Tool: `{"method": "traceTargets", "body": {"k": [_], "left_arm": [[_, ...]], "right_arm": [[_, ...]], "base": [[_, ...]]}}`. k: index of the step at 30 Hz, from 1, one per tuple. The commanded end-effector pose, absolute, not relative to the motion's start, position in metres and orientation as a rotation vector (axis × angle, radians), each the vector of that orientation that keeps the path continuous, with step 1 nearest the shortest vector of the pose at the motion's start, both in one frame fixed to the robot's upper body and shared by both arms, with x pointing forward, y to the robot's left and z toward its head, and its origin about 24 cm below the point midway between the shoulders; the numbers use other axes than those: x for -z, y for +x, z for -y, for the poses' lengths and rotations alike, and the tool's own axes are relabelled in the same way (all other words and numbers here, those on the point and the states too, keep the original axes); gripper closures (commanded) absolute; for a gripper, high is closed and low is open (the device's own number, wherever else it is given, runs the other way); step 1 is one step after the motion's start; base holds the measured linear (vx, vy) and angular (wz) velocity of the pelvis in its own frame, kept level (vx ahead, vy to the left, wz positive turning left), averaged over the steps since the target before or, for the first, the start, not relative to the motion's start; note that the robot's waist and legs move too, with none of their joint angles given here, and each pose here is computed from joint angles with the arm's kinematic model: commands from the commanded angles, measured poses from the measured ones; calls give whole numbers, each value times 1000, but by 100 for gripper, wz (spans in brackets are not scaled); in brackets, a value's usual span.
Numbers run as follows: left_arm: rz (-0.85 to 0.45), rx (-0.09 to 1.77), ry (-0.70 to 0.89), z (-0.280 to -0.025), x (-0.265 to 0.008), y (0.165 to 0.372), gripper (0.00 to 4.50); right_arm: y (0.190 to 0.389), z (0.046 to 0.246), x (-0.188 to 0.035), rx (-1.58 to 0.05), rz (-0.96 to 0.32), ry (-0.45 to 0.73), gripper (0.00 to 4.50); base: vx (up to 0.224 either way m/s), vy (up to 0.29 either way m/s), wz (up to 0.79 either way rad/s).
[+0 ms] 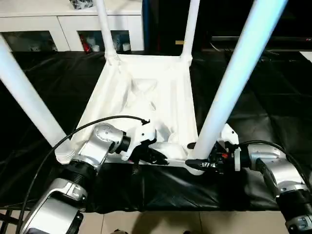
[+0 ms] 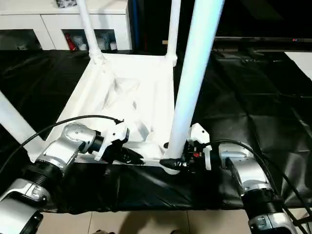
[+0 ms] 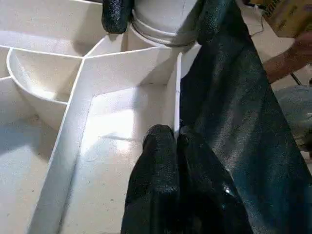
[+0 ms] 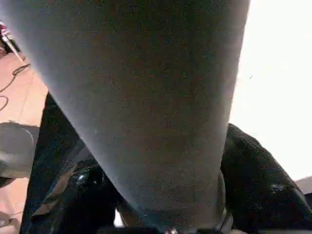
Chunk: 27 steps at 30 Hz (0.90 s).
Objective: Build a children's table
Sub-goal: Rotate leg to tighten
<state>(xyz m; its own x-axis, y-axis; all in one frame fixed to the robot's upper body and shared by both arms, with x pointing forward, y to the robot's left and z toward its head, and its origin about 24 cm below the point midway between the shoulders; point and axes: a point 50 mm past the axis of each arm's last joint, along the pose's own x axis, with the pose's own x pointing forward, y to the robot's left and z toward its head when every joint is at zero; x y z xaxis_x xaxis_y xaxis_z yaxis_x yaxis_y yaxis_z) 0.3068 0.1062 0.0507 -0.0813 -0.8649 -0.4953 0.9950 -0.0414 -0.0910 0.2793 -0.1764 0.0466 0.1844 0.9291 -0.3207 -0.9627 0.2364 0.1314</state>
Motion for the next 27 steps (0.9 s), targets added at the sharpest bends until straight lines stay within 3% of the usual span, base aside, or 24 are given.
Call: {"method": "traceTargets", "body": {"k": [1, 10, 11, 15, 24, 27], "left_arm": [[-514, 1652, 317, -104, -44, 301, 450], [-503, 1596, 292, -100, -42, 302, 450], [-487, 1478, 277, -93, -40, 308, 450], [-457, 1341, 221, -72, -36, 312, 450], [-424, 1219, 169, -26, -34, 307, 450], [-410, 1233, 200, -18, -35, 303, 450]], "right_arm": [[276, 170, -43, -1404, -395, -75, 196], [275, 162, -41, -1314, -324, 7, 198], [279, 155, -40, -1152, -265, 20, 198], [281, 146, -31, -914, -244, 5, 200], [288, 114, -12, -513, -271, 113, 201], [290, 102, -12, -486, -268, 125, 201]], "base": [[0, 0, 0], [0, 0, 0], [0, 0, 0], [0, 0, 0], [0, 0, 0], [0, 0, 0]]}}
